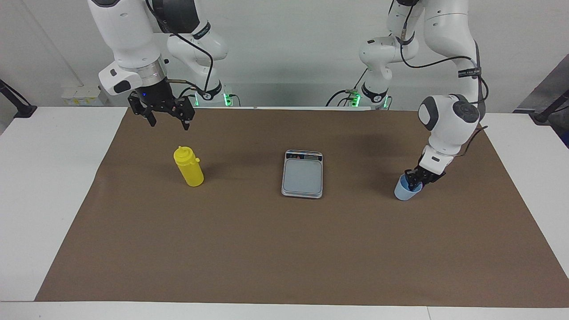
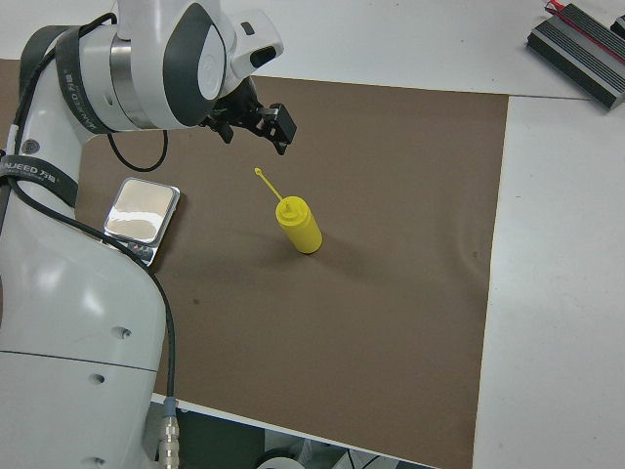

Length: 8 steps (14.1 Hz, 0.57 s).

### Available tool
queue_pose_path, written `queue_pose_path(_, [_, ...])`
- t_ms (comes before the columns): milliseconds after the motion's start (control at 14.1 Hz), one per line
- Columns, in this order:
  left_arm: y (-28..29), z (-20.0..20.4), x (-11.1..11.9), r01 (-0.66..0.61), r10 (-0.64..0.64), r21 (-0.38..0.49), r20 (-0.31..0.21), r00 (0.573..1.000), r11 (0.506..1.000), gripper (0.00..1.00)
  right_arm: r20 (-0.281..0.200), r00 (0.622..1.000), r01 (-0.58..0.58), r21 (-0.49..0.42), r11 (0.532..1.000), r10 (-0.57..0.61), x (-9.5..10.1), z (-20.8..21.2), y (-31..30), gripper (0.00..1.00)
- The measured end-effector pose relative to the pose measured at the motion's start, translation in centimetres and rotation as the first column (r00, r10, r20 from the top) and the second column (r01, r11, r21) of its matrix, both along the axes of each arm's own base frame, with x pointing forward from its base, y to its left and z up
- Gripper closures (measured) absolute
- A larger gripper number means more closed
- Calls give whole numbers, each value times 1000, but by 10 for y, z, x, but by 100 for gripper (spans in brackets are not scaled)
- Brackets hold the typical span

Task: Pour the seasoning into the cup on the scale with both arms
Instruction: 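Reach the left gripper to the blue cup and grasp it, then carry the blue cup with the left gripper onto the scale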

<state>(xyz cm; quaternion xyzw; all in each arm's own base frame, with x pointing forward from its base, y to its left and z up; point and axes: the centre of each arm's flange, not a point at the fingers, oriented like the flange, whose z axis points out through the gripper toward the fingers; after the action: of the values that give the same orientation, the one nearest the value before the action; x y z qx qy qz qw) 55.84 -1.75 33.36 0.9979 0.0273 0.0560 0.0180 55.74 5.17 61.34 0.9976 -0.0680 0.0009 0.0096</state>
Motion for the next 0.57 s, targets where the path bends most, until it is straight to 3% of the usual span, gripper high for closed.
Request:
queue_pose_path(71, [0,2,2,1,-1,0,4,1000,1000,91,0,1000,0,0,1000,0,0,0,0,0])
queue_pose_path(142, [-2,8,5,3,-3,-1,9,1000,1000,96,0,1000,0,0,1000,0,0,0,0,0])
queue_pose_path(284, [-5,27,13,10,-10,-2,-17,1000,1000,96,0,1000,0,0,1000,0,0,0,0,0])
queue_pose_path(568, [-50,103,31,65,-65,-4,-87,994,998,96,0,1000,0,0,1000,0,0,0,0,0])
